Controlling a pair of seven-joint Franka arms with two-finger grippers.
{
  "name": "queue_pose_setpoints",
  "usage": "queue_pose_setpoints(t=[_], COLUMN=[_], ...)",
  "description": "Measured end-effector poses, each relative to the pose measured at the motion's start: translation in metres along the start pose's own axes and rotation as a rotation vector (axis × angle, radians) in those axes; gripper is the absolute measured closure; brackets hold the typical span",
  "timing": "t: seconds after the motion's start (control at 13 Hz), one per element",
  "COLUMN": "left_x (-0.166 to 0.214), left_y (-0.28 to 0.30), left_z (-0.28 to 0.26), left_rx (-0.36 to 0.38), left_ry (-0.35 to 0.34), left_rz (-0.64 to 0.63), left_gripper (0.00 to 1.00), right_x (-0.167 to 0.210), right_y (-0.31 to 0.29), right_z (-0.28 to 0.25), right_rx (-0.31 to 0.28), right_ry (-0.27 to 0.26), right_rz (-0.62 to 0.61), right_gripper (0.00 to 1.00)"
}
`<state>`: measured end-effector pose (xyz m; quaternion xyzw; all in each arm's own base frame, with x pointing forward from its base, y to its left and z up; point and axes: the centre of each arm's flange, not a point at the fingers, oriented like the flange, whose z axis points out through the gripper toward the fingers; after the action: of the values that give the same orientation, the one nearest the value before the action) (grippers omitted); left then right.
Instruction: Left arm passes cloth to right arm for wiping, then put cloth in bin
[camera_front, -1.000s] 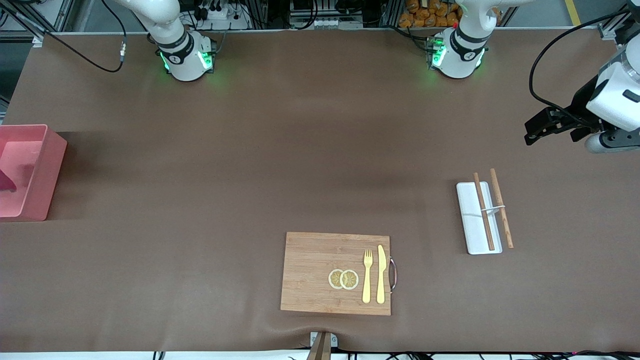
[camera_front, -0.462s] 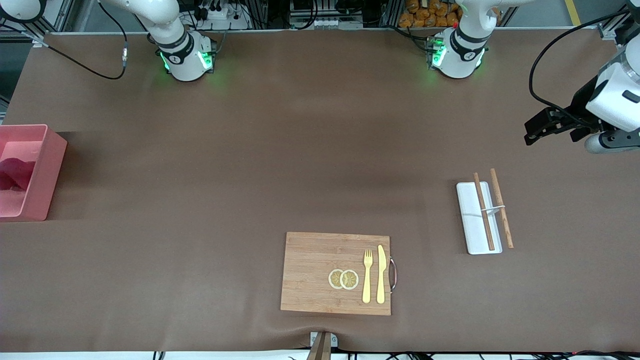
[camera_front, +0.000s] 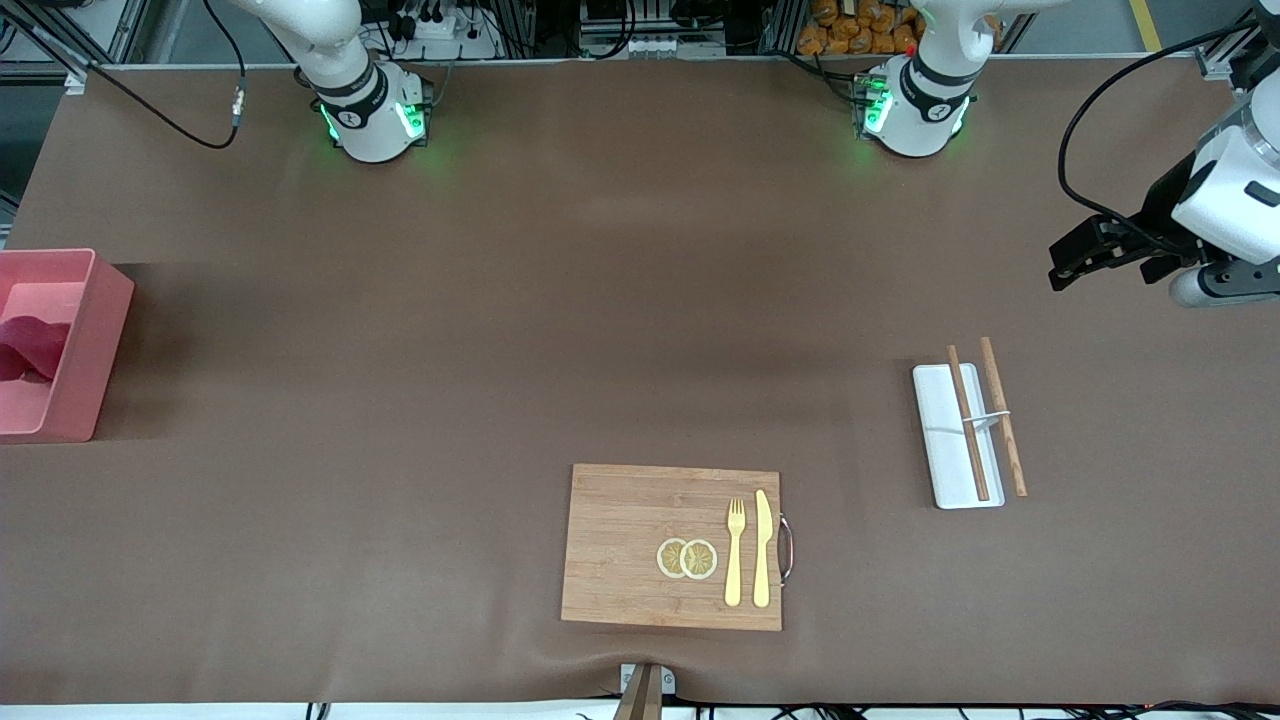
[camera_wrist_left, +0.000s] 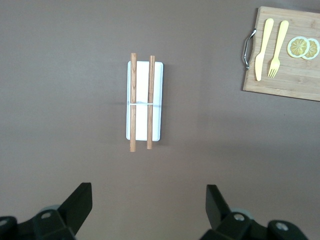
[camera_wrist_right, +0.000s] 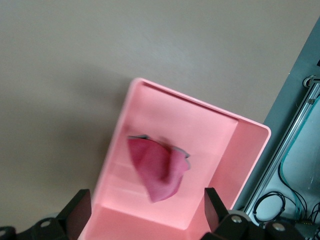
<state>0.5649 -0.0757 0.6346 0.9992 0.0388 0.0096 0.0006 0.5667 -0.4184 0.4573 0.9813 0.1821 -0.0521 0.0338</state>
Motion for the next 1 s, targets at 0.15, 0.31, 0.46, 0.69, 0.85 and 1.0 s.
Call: queue_pose_setpoints(t=[0.15, 0.31, 0.46, 0.69, 0.85, 1.0], left_x=[0.000, 0.000, 0.000, 0.000, 0.000, 0.000], left_y=[0.000, 0.000, 0.000, -0.001, -0.003, -0.007], left_z=[0.000, 0.001, 0.001, 0.001, 0.002, 0.002], left_rx=[0.000, 0.000, 0.001, 0.001, 0.002, 0.004], left_ry=[0.000, -0.001, -0.003, -0.003, -0.006, -0.016], left_rz=[0.000, 0.000, -0.001, -0.001, -0.004, -0.012], left_gripper=[0.00, 0.00, 0.00, 0.00, 0.00, 0.00], right_x=[0.023, 0.055, 0.095, 0.148, 0.172, 0.195], right_y=[-0.046, -0.092, -0.144, -0.221, -0.265, -0.312], right_z=[-0.044, -0.071, -0.086, -0.098, -0.100, -0.104], right_rx=[0.030, 0.037, 0.036, 0.030, 0.064, 0.096], right_ry=[-0.035, -0.051, -0.070, -0.080, -0.088, -0.083], right_rz=[0.047, 0.065, 0.104, 0.143, 0.210, 0.272], right_gripper=[0.00, 0.00, 0.00, 0.00, 0.00, 0.00])
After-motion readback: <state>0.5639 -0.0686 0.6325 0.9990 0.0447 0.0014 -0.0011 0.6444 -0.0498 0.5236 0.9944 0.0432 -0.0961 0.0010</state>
